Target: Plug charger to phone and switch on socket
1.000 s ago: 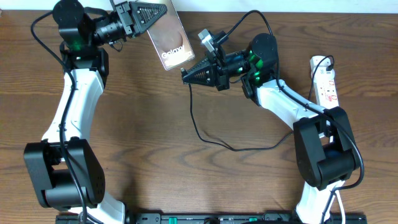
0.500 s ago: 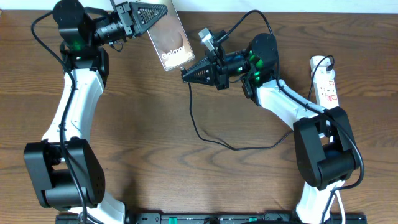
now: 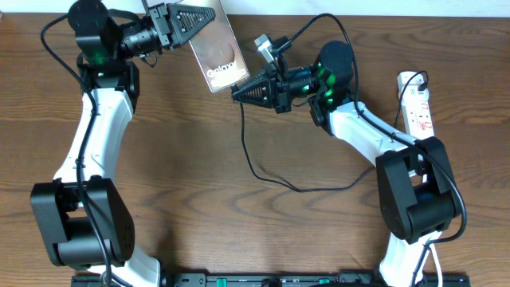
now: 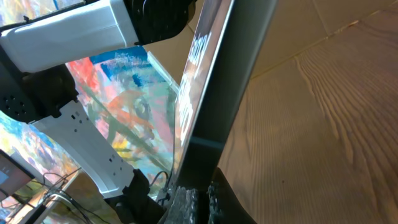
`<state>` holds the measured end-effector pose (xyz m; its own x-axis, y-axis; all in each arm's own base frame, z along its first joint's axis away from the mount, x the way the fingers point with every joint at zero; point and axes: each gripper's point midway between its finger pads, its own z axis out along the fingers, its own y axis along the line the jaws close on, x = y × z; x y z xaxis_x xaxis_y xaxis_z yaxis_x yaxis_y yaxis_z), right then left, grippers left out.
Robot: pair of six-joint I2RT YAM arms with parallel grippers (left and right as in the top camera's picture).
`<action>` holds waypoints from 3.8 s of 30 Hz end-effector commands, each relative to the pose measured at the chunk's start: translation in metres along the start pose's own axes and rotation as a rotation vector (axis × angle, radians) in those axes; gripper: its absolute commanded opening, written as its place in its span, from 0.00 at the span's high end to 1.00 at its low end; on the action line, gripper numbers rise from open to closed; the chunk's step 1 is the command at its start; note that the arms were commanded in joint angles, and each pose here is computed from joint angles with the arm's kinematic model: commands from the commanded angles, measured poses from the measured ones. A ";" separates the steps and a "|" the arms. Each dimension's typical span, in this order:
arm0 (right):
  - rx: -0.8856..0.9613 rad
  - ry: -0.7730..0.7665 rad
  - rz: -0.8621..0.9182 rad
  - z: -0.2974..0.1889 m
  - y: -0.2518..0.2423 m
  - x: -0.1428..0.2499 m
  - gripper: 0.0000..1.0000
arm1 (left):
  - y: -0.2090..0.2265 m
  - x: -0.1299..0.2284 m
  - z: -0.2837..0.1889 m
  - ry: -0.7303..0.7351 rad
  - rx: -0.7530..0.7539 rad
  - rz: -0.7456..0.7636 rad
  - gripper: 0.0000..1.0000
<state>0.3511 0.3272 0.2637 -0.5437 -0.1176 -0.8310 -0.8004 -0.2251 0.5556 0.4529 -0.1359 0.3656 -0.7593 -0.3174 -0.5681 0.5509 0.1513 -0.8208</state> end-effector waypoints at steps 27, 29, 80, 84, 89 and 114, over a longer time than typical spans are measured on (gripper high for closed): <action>0.028 -0.030 -0.036 -0.002 -0.006 -0.007 0.99 | -0.014 0.000 0.007 0.000 0.016 0.060 0.92; 0.028 -0.030 -0.034 -0.002 -0.006 -0.007 0.99 | -0.013 -0.001 0.007 0.000 0.015 0.068 0.93; 0.066 -0.066 -0.018 -0.007 -0.013 -0.013 0.99 | -0.015 0.005 0.007 0.030 0.027 0.085 0.93; 0.074 -0.080 0.016 -0.005 -0.015 -0.015 0.99 | -0.014 0.006 0.008 0.031 0.026 0.082 0.92; 0.087 -0.098 0.045 -0.004 -0.017 -0.018 0.99 | -0.014 0.007 0.008 0.039 0.028 0.080 0.93; 0.109 -0.164 0.058 -0.006 -0.016 -0.033 0.99 | -0.015 0.023 0.008 0.121 0.063 0.097 0.93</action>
<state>0.3577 0.3269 0.2685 -0.6086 -0.0904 -0.7883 -0.7657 -0.1939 0.6133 0.4539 -0.1404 0.3632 -0.7136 -0.3034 -0.6315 0.6076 0.1806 -0.7734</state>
